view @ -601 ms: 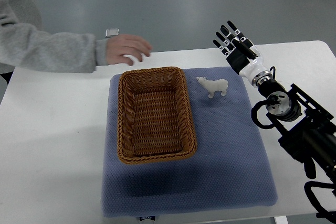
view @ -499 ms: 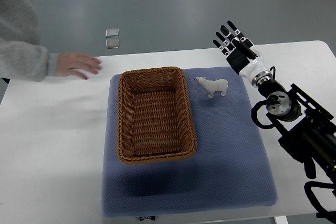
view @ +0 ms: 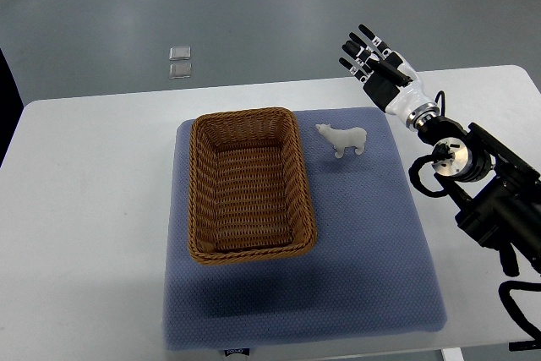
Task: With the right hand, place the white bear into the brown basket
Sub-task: 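Raise the right hand and swing it over the white bear figurine, then lower the right hand onto the white bear and close fingers around it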
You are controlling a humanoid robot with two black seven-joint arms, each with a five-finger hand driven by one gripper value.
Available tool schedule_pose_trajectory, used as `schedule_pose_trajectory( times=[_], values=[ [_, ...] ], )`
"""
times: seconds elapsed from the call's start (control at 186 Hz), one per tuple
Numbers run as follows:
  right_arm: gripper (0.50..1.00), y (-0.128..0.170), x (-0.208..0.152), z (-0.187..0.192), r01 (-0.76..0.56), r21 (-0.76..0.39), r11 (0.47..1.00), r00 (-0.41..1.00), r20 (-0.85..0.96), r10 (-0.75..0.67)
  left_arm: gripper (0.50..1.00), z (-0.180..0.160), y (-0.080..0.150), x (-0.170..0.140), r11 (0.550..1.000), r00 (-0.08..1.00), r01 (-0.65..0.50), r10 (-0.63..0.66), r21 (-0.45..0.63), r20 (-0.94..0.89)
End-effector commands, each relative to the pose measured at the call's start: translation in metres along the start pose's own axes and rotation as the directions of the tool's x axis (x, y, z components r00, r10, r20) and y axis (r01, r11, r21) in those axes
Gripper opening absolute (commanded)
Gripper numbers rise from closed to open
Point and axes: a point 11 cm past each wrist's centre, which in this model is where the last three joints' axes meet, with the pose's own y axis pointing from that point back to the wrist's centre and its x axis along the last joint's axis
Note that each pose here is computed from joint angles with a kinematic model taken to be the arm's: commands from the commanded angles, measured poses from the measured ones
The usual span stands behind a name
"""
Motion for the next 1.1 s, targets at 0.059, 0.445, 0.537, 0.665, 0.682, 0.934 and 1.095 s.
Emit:
schedule_pose_trajectory(
  times=[0.059, 0.445, 0.537, 0.665, 0.682, 0.934, 1.095],
  values=[
    [0.932, -0.011, -0.009, -0.029, 0.066, -0.143, 0.987, 0.913, -0.391, -0.118, 1.000, 0.000, 0.000, 0.000, 1.000, 1.000, 0.000, 0.000, 0.001, 0.000],
    [0.932, -0.028, -0.038, -0.073, -0.175, -0.514, 0.840, -0.021, -0.851, -0.525, 1.000, 0.000, 0.000, 0.000, 1.000, 1.000, 0.000, 0.000, 0.001, 0.000],
    [0.932, -0.031, -0.042, -0.073, -0.208, -0.525, 0.825, -0.075, -0.832, -0.549, 1.000, 0.000, 0.000, 0.000, 1.000, 1.000, 0.000, 0.000, 0.001, 0.000],
    [0.932, -0.030, -0.044, -0.055, -0.200, -0.547, 0.813, -0.063, -0.821, -0.568, 1.000, 0.000, 0.000, 0.000, 1.000, 1.000, 0.000, 0.000, -0.001, 0.000],
    [0.932, -0.029, -0.043, -0.049, -0.199, -0.554, 0.808, -0.059, -0.816, -0.574, 1.000, 0.000, 0.000, 0.000, 1.000, 1.000, 0.000, 0.000, 0.001, 0.000],
    [0.928, -0.020, -0.033, -0.010, -0.196, -0.585, 0.787, -0.018, -0.800, -0.599, 1.000, -0.001, 0.000, 0.001, 1.000, 1.000, -0.002, 0.002, 0.001, 0.000],
    [0.919, -0.014, -0.026, 0.013, -0.199, -0.582, 0.788, 0.001, -0.804, -0.594, 1.000, 0.000, 0.000, 0.000, 1.000, 1.000, -0.001, 0.001, -0.001, 0.000]
  ],
)
